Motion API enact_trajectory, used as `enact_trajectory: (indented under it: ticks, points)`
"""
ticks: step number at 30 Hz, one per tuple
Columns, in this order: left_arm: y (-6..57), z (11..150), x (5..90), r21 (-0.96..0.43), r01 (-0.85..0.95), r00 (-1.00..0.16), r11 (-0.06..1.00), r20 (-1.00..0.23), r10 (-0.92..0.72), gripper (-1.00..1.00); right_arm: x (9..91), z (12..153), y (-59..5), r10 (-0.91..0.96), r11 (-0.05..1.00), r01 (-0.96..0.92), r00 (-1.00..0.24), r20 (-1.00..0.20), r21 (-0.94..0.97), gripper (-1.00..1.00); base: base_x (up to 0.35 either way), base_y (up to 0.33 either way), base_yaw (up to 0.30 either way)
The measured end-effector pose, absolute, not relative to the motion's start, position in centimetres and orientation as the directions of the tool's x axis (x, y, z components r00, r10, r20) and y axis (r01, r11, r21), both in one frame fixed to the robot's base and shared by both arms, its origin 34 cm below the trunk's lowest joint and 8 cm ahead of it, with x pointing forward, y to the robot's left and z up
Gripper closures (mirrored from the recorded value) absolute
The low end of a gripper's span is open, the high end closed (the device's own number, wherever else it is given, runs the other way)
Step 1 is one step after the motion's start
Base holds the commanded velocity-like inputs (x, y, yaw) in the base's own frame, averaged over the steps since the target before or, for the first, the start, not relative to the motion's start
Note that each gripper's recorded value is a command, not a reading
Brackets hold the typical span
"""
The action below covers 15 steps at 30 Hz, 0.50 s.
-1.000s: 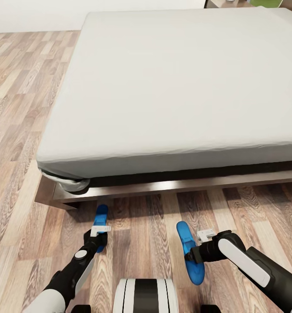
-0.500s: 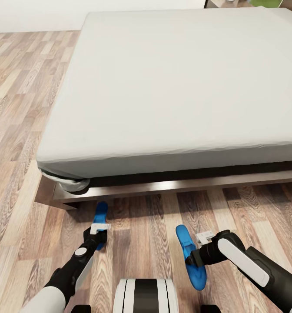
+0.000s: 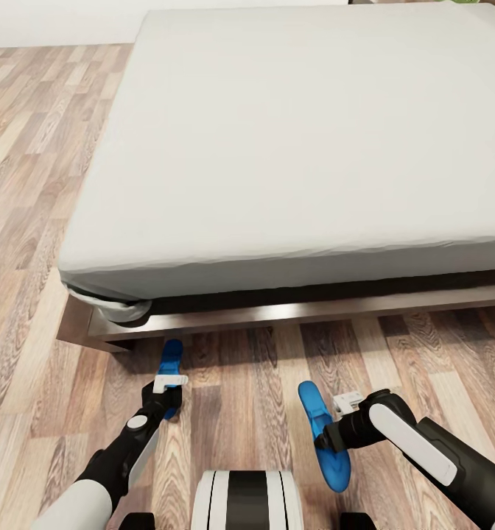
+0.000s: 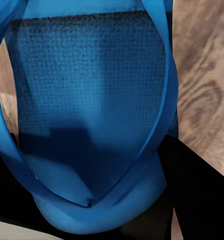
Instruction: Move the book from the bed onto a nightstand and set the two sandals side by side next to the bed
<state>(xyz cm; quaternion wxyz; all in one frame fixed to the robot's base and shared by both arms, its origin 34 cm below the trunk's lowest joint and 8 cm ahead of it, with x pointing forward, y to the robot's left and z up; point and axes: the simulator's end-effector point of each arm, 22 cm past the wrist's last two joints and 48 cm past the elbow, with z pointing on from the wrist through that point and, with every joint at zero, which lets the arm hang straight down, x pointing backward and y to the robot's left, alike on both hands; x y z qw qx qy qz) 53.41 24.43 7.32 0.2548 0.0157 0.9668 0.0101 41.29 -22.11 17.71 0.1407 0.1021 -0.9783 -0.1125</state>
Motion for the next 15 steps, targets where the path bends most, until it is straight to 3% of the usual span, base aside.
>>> enact_trajectory:
  ticks: [15]
  points:
    - [24.39, 6.59, 52.89, 0.027, 0.026, -0.876, 0.999, -0.480, 0.036, 1.00, 40.77, 17.13, -22.12, -0.231, 0.954, -0.164, -0.935, 0.268, 0.251, 1.00, 0.000, 0.000, 0.000]
